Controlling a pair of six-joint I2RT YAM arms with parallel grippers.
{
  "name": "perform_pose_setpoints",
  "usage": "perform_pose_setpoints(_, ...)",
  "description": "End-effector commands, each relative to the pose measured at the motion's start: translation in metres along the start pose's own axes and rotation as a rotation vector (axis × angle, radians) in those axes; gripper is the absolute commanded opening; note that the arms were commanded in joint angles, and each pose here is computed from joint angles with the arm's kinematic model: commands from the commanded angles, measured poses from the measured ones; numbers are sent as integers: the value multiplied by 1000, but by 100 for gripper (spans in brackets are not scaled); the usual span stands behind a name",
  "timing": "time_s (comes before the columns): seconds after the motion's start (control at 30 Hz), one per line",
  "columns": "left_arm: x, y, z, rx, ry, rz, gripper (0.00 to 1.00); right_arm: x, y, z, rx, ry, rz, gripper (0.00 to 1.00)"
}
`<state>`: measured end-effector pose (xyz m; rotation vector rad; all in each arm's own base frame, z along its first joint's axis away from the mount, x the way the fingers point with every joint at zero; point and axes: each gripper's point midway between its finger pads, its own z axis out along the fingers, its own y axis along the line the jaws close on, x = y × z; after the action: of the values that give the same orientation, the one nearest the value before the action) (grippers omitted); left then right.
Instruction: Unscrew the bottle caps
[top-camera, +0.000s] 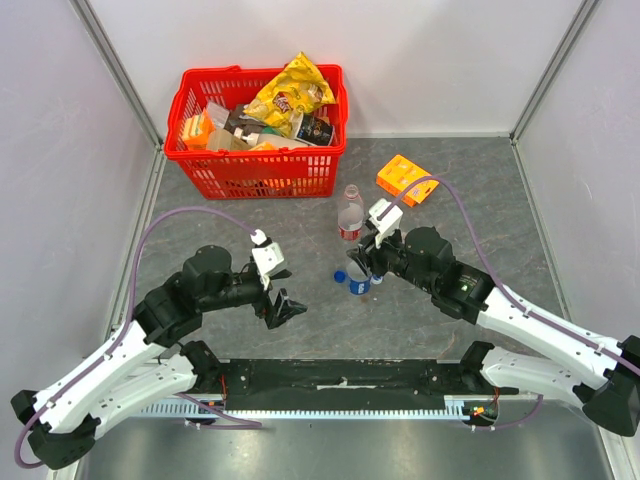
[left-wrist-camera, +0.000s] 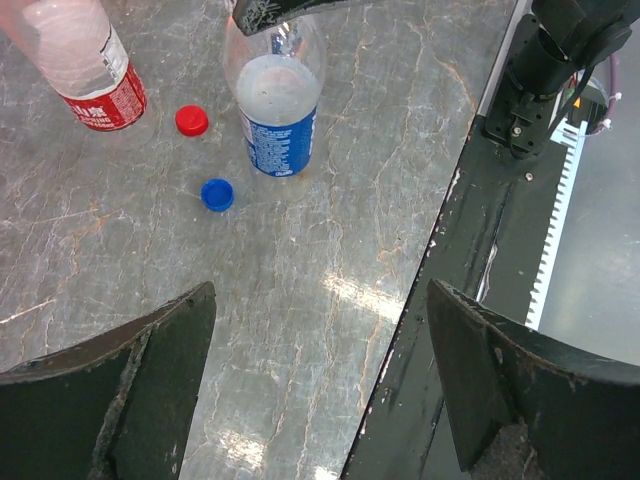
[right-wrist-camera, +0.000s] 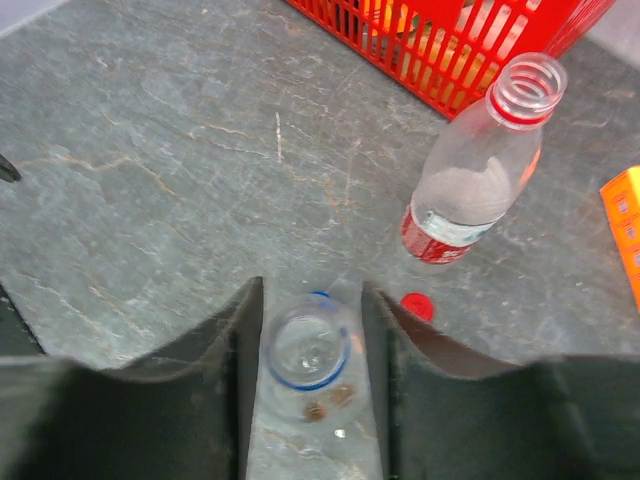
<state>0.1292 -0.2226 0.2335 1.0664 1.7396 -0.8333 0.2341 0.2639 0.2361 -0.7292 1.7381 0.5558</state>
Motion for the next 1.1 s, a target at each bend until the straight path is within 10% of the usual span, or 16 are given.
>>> perform_pose_setpoints(0.0, -7, -1, -1, 13, -30, 51, 91, -9, 5, -4, -23, -38, -5, 61)
perform_pose_setpoints(0.23, -7, -2, -2, 14, -32, 52, 91, -26, 8, -10, -40, -79, 8, 98)
perform_pose_setpoints(1.07, -1, 5, -6, -38, -41, 41, 91, -104, -48, 37, 279, -109, 97, 97)
